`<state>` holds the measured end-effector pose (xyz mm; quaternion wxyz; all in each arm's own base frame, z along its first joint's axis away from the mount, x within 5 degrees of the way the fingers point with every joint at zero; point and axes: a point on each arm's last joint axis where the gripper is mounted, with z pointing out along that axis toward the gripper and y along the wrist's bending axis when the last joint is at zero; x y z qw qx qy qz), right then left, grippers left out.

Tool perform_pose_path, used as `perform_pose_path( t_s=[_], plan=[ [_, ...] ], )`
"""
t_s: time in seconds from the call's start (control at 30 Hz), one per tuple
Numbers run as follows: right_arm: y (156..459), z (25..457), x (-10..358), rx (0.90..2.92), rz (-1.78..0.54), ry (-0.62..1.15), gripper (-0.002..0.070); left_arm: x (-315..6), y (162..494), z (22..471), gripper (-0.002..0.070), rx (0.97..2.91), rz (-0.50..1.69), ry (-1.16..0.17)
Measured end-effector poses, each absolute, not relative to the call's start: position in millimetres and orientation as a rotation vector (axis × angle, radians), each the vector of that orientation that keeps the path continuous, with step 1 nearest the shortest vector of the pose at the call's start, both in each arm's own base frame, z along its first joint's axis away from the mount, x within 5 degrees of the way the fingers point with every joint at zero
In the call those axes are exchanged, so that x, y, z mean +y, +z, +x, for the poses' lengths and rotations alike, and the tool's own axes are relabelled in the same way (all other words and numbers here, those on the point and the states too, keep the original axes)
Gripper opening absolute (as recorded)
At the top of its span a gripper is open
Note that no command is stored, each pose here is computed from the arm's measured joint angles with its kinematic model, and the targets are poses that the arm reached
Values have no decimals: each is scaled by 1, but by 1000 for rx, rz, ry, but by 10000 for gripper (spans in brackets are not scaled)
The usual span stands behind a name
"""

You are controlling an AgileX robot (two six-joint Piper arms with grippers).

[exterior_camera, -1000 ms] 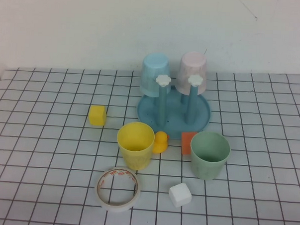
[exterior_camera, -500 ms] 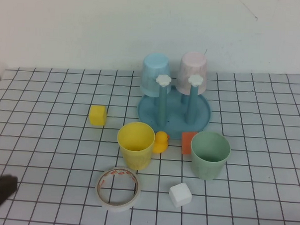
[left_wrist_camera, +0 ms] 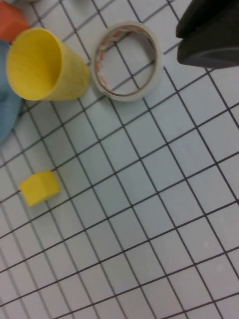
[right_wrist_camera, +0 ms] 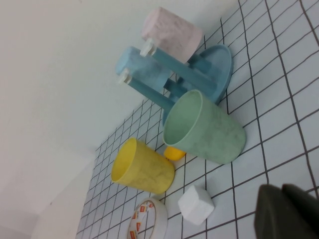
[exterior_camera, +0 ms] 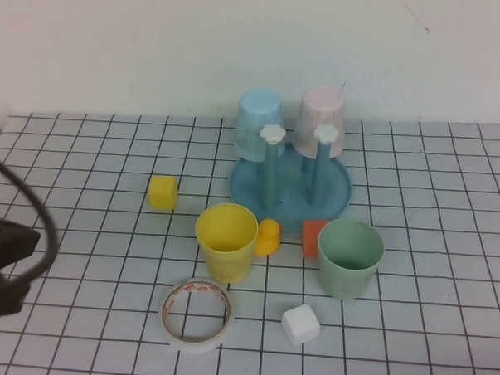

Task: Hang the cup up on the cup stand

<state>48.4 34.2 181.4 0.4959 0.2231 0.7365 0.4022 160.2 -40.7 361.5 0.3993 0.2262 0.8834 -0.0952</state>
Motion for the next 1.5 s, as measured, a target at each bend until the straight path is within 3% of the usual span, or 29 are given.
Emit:
perform_pose_path(
  t_s=[0.23,0.47,0.6,0.73,0.83,1.37,1.43,1.5],
  plan=[
    [181,48,34,1788,505,949,-1,-61,362,200,-1,2348,718,-178],
    [181,48,34,1793,459,914,-1,-106,353,261,29,2520,839,-86],
    [181,48,34,1795,456,914,-1,-124,343,298,202,2613,832,-120],
    [181,48,35,1809,448,922,-1,-141,330,330,452,2669,832,-182],
    [180,47,36,1814,445,925,-1,-151,317,350,544,2694,814,-209],
    [180,47,36,1818,440,920,-1,-180,230,406,521,2850,719,-297],
    [180,47,36,1818,440,920,-1,-181,221,408,494,2867,717,-304],
    [180,47,36,1818,440,920,-1,-182,215,409,407,2881,715,-312]
  ],
)
